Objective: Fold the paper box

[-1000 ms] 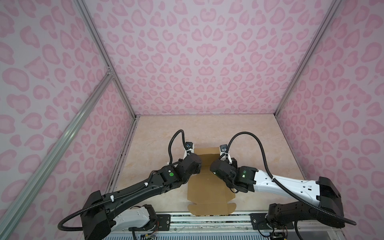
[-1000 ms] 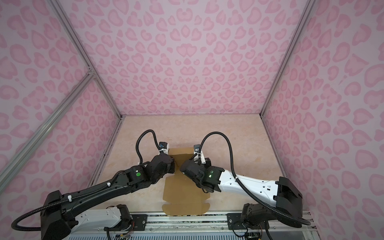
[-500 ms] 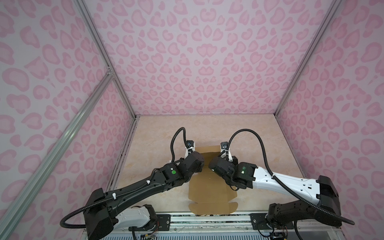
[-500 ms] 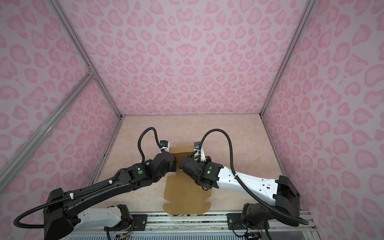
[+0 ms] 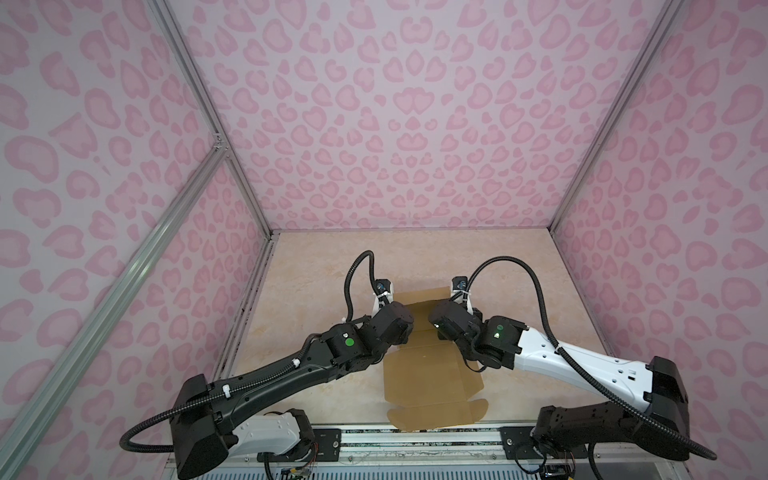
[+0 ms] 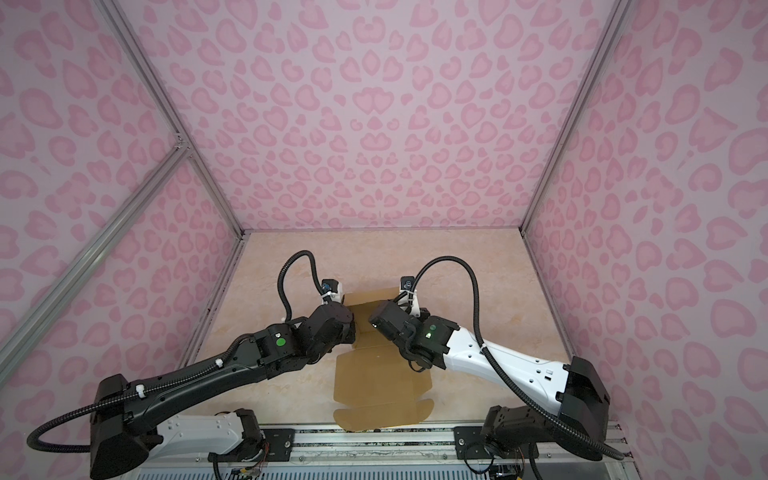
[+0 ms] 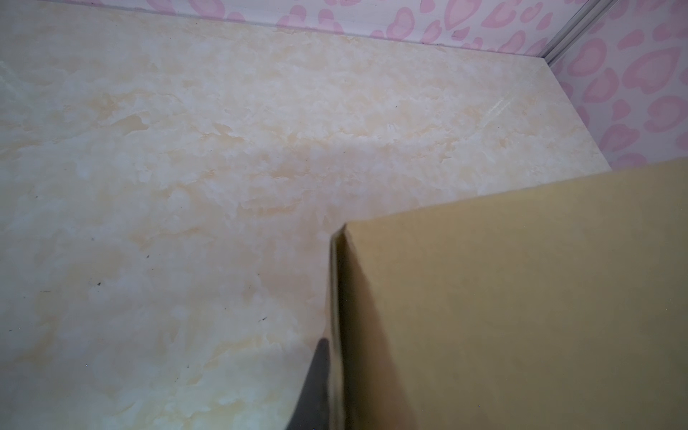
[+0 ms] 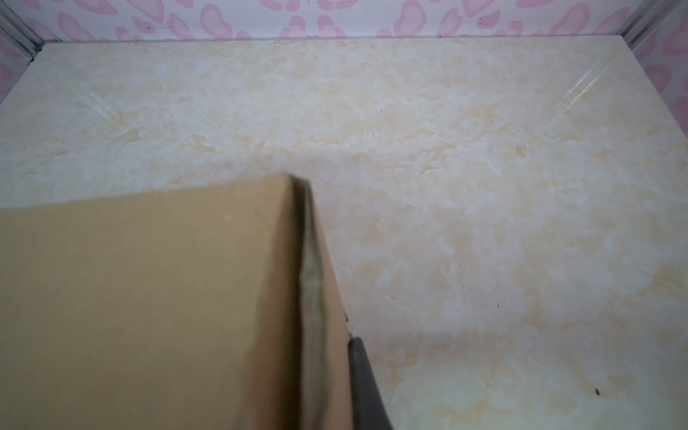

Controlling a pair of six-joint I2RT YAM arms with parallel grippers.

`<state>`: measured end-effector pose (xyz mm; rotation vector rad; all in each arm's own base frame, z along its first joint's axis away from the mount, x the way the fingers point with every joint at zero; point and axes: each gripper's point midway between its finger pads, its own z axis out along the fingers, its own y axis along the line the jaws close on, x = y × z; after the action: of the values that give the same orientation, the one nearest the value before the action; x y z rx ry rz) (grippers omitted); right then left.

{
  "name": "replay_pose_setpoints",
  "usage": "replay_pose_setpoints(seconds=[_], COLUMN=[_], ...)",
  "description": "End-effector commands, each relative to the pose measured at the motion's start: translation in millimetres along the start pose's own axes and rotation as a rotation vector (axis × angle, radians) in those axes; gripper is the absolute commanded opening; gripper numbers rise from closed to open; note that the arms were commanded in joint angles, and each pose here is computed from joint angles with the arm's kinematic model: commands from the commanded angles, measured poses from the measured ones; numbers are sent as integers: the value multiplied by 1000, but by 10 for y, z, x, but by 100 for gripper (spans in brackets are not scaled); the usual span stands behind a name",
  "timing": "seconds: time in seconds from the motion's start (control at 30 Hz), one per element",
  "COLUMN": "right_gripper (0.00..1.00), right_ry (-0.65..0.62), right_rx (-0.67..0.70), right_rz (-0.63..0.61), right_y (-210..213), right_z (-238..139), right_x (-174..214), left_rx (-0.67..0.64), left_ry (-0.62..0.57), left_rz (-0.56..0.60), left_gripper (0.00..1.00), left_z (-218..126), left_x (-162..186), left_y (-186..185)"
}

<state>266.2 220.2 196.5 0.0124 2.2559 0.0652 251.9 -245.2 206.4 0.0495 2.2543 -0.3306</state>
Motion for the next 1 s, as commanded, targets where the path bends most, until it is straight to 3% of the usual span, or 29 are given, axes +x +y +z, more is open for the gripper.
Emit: replay_pose_setpoints(seconds=[0.0, 0.23, 0.5, 0.97], right_gripper=[0, 0, 0, 0], right_ry=[-17, -4, -15, -29], right_rx=[88, 109, 267, 344], right_rz=[7, -23, -68, -3], right_y=[-185, -172, -367, -511], right_z=[-10, 22, 50, 68], right_x=[-7, -1, -17, -92], left_rx=[-11, -17, -32, -47], left_ry=[-40, -39, -53, -50], left_rz=[-64, -61, -62, -64], left_gripper=[3, 3, 3, 3], left_z=[-34, -26, -70, -66], left_x=[-121, -111, -140, -124], left_y=[-16, -19, 24, 50])
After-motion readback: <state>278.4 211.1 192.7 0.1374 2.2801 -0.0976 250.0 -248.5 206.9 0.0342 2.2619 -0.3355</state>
